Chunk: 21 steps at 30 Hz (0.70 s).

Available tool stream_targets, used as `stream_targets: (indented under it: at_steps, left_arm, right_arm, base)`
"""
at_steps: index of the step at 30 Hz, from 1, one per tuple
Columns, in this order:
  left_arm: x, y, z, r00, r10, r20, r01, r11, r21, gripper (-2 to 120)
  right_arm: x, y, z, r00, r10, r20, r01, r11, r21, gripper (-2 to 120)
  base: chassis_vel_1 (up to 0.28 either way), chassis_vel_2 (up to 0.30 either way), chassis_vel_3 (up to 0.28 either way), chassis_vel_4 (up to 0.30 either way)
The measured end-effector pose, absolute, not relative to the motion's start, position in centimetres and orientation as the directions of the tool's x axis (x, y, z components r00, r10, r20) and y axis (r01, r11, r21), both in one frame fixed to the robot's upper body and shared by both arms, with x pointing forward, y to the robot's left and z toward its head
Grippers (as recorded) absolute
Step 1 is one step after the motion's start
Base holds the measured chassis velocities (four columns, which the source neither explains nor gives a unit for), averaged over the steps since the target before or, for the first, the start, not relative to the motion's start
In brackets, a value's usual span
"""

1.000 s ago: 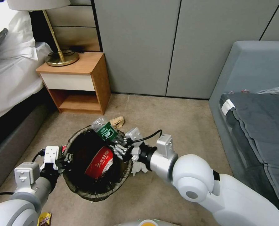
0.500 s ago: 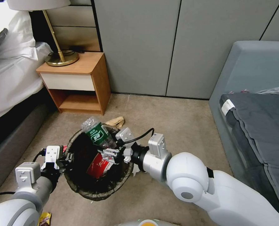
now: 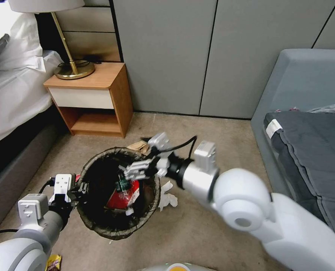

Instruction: Pick up the trash bin, then pick up the garbage from the floor and place it into the trash bin.

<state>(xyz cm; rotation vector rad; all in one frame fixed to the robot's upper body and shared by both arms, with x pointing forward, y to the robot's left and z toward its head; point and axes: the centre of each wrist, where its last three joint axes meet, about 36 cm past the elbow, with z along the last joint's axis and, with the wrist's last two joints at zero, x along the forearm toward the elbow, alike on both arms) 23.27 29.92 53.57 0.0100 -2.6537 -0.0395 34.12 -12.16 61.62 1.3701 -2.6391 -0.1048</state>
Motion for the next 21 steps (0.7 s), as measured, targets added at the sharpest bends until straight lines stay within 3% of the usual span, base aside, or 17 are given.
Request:
stream_targets:
  at_steps: [11,14,21]
  left_arm:
    - [23.2,30.2,53.7,-0.883,-0.024,0.468,-0.009,0.999,0.034,1]
    - [23.2,30.4,53.8,-0.884,-0.03,0.466,-0.015,0.999,0.036,1]
    - [23.0,31.0,54.0,-0.887,-0.048,0.459,-0.034,0.999,0.039,1]
  right_arm:
    - [36.1,-15.0,63.0,-0.7,-0.712,0.058,-0.706,0.702,0.096,100]
    - [37.8,-16.5,61.6,-0.758,-0.645,0.094,-0.638,0.764,0.099,100]
    - [39.7,-18.7,57.9,-0.804,-0.569,0.171,-0.559,0.822,0.108,100]
  base:
    - [0.0,0.0,0.0,0.0]
    - [0.0,0.0,0.0,0.0]
    - [0.0,0.0,0.0,0.0]
